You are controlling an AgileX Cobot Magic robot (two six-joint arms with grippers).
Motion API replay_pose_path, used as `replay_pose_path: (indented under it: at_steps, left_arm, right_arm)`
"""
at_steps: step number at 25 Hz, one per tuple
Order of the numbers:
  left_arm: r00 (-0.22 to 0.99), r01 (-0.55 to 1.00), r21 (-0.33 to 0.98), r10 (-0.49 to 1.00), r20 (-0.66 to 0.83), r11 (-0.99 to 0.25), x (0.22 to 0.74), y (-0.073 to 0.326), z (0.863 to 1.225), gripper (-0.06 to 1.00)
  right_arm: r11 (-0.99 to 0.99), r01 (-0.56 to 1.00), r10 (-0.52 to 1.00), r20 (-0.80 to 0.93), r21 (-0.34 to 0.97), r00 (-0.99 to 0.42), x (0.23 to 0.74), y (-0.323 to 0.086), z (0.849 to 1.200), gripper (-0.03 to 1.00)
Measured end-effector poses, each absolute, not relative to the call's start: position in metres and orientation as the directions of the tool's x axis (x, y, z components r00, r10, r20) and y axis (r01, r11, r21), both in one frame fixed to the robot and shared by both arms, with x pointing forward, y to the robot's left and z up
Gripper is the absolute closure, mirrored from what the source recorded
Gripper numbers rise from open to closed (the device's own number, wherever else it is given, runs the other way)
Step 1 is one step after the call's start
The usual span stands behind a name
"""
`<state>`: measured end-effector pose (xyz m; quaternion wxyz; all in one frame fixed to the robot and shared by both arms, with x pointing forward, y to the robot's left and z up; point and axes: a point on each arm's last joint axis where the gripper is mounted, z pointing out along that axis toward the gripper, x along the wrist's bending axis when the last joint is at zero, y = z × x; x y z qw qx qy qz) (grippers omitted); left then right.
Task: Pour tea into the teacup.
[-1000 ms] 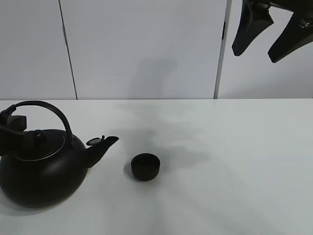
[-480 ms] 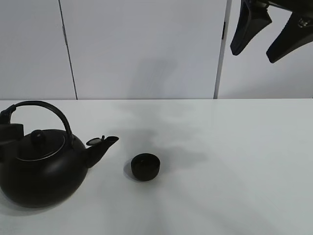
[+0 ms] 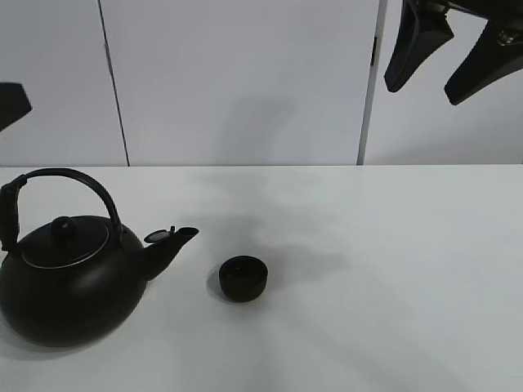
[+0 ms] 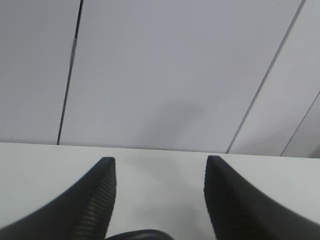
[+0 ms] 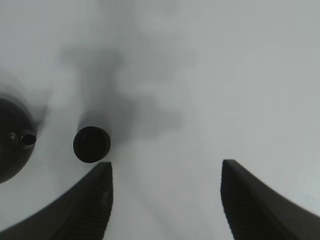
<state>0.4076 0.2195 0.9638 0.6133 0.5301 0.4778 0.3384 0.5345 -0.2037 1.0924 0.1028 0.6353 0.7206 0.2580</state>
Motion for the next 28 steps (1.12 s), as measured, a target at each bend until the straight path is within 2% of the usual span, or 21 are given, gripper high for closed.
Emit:
replay_pose_path:
  at_steps: [4, 10, 17, 23, 28]
  left_arm:
    - [0.333, 0.204, 0.955, 0.903, -0.273, 0.213, 0.426, 0.202, 0.987, 0.55]
    - [0.386, 0.42, 0.901, 0.878, -0.283, 0.106, 0.456, 0.169, 1.034, 0.55]
    - [0.401, 0.583, 0.812, 0.861, -0.311, 0.022, 0.471, 0.149, 1.089, 0.55]
    - [0.357, 0.757, 0.649, 0.879, -0.316, -0.075, 0.499, 0.126, 1.086, 0.55]
    - [0.287, 0.849, 0.522, 0.903, -0.32, -0.085, 0.526, 0.115, 1.073, 0.55]
  right_arm:
    - [0.06, 0.863, 0.969, 0.18, 0.502, -0.172, 0.535, -0.204, 1.092, 0.54]
    - [0.06, 0.863, 0.969, 0.18, 0.502, -0.172, 0.535, -0.204, 1.092, 0.54]
    - [0.06, 0.863, 0.969, 0.18, 0.502, -0.172, 0.535, -0.204, 1.092, 0.54]
    - [0.06, 0.863, 0.969, 0.18, 0.502, -0.172, 0.535, -0.204, 1.092, 0.54]
    - [0.06, 0.862, 0.969, 0.179, 0.503, -0.172, 0.535, -0.204, 1.092, 0.54]
